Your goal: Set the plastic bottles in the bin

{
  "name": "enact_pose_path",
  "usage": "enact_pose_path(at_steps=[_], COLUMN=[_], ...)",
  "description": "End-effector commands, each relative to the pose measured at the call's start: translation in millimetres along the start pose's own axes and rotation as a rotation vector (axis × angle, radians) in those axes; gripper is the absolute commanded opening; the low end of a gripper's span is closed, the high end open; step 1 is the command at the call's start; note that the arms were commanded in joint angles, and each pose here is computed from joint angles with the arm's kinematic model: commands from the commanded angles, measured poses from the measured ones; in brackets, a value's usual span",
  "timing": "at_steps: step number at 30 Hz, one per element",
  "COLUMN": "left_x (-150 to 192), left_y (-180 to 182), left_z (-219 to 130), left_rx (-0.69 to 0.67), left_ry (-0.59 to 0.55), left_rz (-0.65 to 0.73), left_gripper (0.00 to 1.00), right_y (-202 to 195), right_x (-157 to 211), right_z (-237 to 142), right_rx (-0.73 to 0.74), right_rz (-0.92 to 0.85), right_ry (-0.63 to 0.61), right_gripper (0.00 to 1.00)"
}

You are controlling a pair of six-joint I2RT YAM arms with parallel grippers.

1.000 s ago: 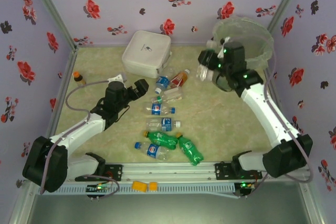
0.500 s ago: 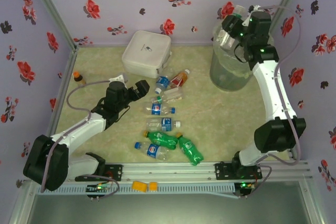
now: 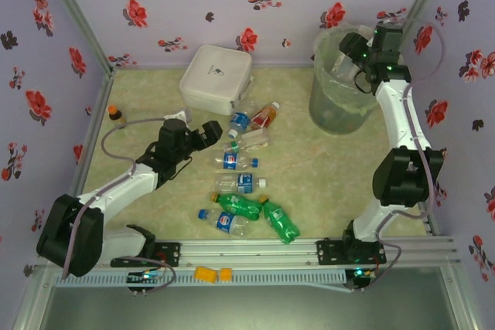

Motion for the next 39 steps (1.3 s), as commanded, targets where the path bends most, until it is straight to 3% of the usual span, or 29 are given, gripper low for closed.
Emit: enact_pose_path(at_steps=[1,3,11,17,24,28,34,39], left_x=[-9,-10,-14,-19,-18,-9,12,23], left_y=[-6,-7,-9,-13,-20,-26,-35,-40], left_z=[-3,-3,-2,3,13,11,1,-12], left_rx=[0.016,0.014,0.003,-0.002,0.009,0.005,-0.044,-0.143], left_ry=[-0.001,0.003,0.023,0.064,0.207,0.298,0.361,0.323], left_rz=[0.046,0.058,0.104,0.158,0.217,0.223,0.124,0.045], left_gripper=[1.0,1.0,1.0,1.0,1.0,1.0,1.0,1.0], right_y=[14,16,31,45,50,44,34,23], right_x=[-12,-15,-18,11,89,149,231,260], right_z=[-16,-23,-78,-117,-131,-118,-100,-91], right_rx=[-0.029,-0.015,-0.049,-0.105,-0.248,-0.274,-0.239,-0.157], right_rz=[-0.019,-0.034,-0.082,-0.147,-0.188,-0.225,-0.3,-0.364], right_ry=[-0.044,-0.059,-0.121,-0.12,0.045,0.215,0.414,0.484], right_gripper=[0.87,0.99,1.0,1.0,1.0,1.0,1.0,1.0])
Point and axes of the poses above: each hand's point on the last joint's axis, 136 mm out from that joint toward the fingers, its own z axis out along the fingers, its own y axis along the line the jaws close on, x = y × z, the point moved 10 cm from there along -z, back along the fingers, and after that the axes turned 11 degrees about z, right-handed, at the moved point
